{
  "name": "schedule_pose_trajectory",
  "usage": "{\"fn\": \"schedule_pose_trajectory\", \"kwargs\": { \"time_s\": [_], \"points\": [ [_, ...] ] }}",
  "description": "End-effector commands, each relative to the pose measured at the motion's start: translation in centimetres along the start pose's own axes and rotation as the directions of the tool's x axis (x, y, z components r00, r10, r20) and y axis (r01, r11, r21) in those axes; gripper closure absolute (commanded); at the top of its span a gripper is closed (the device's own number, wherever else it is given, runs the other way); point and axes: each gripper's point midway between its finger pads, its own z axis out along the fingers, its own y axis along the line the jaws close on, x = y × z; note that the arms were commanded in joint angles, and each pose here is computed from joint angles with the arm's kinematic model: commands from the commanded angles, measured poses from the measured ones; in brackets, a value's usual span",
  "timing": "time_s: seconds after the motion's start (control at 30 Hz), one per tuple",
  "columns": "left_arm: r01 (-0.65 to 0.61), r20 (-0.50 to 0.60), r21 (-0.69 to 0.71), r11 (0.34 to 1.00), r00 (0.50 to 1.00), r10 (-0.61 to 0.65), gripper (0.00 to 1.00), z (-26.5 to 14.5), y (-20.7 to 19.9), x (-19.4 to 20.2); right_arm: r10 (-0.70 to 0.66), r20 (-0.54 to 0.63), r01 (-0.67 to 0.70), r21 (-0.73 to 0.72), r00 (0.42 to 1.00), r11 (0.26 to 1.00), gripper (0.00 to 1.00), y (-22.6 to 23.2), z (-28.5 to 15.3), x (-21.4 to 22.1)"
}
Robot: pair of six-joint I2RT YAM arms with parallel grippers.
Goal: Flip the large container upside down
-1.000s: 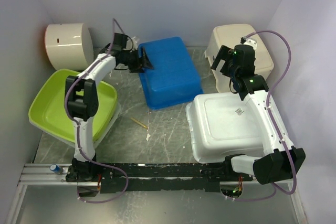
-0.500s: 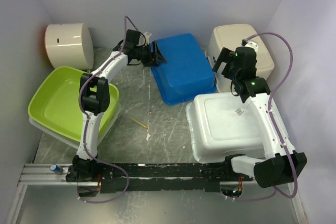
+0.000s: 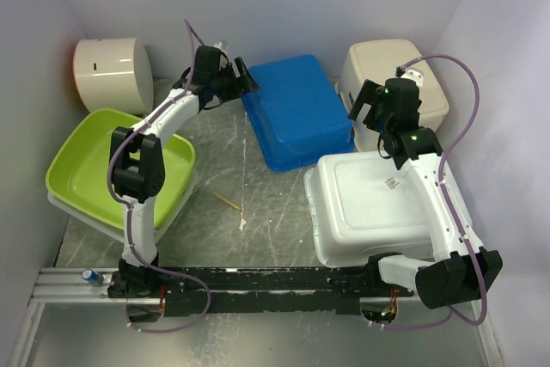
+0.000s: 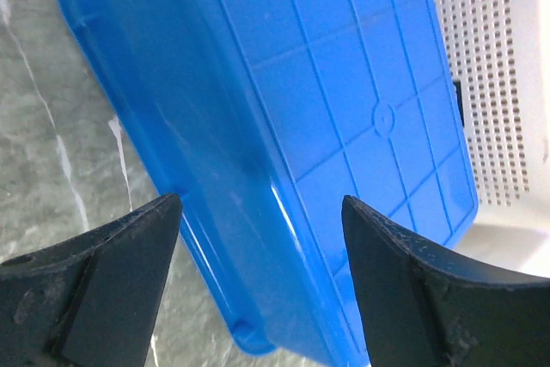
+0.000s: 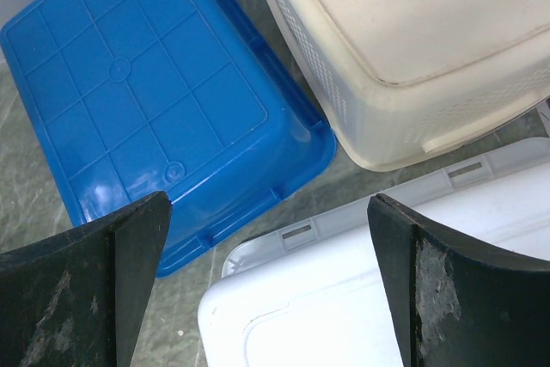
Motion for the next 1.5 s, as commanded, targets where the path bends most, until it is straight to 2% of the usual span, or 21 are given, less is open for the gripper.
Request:
{"fn": "schedule_pose_trajectory", "kwargs": {
  "time_s": [0.0,0.2,0.43,0.63,0.83,0.97,1.2,1.33,1.47],
  "points": [
    [0.036,0.128,-0.038,0.999,0.991,-0.031,0.14,2.3,0.8,-2.7,-0.011,0.007,0.011,0.011,1.0,1.0,0.0,-0.4,-0.2,-0.1],
    [-0.009,0.063,0.067,0.998,0.998,0.005,0.14,6.4,-0.4,-1.7,-0.021,0.008,0.021,0.03,1.0,0.999,0.0,-1.0,-0.9,-0.2],
    [-0.109,0.043,0.254,0.961,0.994,0.101,0.13,7.9,-5.6,0.0,-0.017,0.001,0.017,0.029,1.0,0.999,0.0,-1.1,-1.2,0.0],
    [-0.094,0.002,0.385,0.918,0.995,0.101,0.15,9.4,-8.3,2.7,-0.014,-0.002,0.014,0.024,1.0,1.0,0.0,-1.0,-1.6,-0.1],
    [-0.093,-0.016,0.406,0.909,0.994,0.108,0.15,10.2,-9.8,4.6,-0.012,-0.003,0.012,0.035,1.0,0.999,0.0,-1.4,-2.0,0.2],
    [-0.097,-0.013,0.378,0.921,0.994,0.11,0.15,10.5,-9.6,4.3,-0.009,-0.01,0.009,0.028,1.0,1.0,0.0,-1.3,-2.0,0.4],
    [-0.187,0.045,0.271,0.944,0.982,0.182,0.11,7.7,-8.9,1.1,-0.009,0.0,0.009,0.032,1.0,0.999,0.0,-1.4,-2.1,0.2],
    [-0.28,0.103,0.18,0.943,0.959,0.265,0.09,3.5,-9.3,-1.9,-0.009,-0.004,0.009,0.026,1.0,1.0,0.0,-1.3,-1.8,0.5],
    [-0.349,0.129,0.11,0.931,0.933,0.335,0.09,-2.3,-10.2,-3.6,0.0,-0.007,0.0,0.008,1.0,1.0,0.0,-0.9,-1.0,0.8]
  ]
}}
